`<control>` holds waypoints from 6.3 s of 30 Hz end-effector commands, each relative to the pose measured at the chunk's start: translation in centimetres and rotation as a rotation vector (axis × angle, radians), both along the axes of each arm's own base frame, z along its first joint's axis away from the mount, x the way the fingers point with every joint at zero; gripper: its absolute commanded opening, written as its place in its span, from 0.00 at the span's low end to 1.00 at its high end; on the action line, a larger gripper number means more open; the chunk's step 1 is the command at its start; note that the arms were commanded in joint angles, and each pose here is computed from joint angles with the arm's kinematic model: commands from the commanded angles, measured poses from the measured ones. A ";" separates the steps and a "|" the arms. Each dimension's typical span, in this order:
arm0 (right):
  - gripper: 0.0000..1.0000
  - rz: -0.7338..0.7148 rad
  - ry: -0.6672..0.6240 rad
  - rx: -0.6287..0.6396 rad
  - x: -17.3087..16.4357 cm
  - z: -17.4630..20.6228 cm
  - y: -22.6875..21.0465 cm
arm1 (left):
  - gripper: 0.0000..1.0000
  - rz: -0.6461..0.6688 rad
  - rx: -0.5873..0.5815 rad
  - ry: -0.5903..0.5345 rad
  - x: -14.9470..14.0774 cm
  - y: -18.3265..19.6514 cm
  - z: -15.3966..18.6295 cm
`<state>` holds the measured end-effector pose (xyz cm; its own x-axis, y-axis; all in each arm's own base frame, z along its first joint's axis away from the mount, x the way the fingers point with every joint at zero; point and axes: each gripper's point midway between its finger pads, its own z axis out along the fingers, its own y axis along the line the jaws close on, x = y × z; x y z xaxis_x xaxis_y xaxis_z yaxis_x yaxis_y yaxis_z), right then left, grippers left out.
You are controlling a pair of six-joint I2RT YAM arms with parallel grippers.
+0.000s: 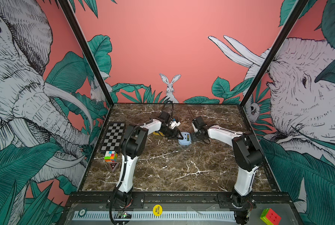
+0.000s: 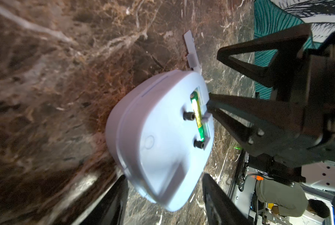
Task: Insert the battery into the alarm
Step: Adjust the alarm at the center of the board, then pick up the cover from the center of the board, then place the cover at the center of the board.
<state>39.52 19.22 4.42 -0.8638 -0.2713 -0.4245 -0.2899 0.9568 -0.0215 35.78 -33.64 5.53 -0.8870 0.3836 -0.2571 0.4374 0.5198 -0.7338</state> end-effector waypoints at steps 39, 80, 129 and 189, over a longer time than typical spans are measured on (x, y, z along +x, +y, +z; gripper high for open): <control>0.19 -0.127 0.192 0.131 1.9 -1.9 -0.6 | 0.60 -0.001 -0.071 -0.137 0.5 -1.0 6.1; 0.00 0.069 0.085 0.854 3.0 9.0 5.8 | 0.67 0.154 -0.185 -0.397 5.9 0.0 12.2; 0.00 -0.218 -0.048 1.150 6.8 13.6 7.8 | 0.28 0.132 -0.005 -0.609 7.4 -4.5 9.0; 0.70 -0.375 -0.104 0.657 -1.9 8.7 -5.3 | 0.31 -0.040 1.040 -0.822 8.6 0.4 -2.9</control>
